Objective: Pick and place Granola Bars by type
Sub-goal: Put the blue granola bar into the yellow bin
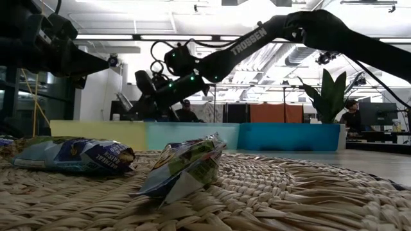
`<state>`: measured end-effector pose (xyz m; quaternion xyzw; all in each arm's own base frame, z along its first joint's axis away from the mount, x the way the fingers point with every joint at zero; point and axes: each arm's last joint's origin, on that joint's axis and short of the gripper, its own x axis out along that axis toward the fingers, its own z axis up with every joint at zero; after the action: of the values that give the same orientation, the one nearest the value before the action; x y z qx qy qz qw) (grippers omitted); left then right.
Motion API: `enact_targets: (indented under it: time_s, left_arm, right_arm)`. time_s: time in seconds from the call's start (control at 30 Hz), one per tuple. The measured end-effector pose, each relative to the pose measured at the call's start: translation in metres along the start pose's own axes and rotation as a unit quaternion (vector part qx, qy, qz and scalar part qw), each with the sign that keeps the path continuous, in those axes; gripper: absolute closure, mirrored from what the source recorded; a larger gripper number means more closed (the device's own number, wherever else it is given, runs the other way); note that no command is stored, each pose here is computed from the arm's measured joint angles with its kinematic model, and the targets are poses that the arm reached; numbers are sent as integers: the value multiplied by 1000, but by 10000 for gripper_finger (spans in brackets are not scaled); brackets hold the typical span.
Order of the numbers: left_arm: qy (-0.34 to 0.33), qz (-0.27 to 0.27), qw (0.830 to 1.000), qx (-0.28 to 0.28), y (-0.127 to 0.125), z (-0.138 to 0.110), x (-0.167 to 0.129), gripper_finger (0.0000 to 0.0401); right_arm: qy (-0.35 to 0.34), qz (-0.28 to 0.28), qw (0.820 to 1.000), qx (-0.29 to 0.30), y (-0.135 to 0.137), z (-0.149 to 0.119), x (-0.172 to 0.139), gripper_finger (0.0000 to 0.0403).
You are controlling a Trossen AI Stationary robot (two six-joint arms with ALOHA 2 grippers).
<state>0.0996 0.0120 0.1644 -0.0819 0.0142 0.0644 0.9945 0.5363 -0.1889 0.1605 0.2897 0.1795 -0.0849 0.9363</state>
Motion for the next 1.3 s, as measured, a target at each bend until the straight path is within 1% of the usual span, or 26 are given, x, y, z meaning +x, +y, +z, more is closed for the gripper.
enact_targets:
  time_s: [0.23,0.43,0.83,0.93,1.17,1.3]
  left_arm:
    - [0,0,1000,0,0,0,0,401]
    - [0,0,1000,0,0,0,0,401]
    - [0,0,1000,0,0,0,0,401]
    - [0,0,1000,0,0,0,0,401]
    - [0,0,1000,0,0,0,0,401]
    - [0,0,1000,0,0,0,0,401]
  right_arm:
    - [2,-2,1000,-1,1,-5,4,320]
    - [-11,-8,1000,11,-3,-1,2,320]
    - [-20,-27,999,7,-4,-1,2,319]
    - [-22,-31,999,0,-5,-1,2,310]
    - [-22,-30,999,-2,-5,-1,2,275]
    - [-22,-19,1000,-7,-3,0,2,263]
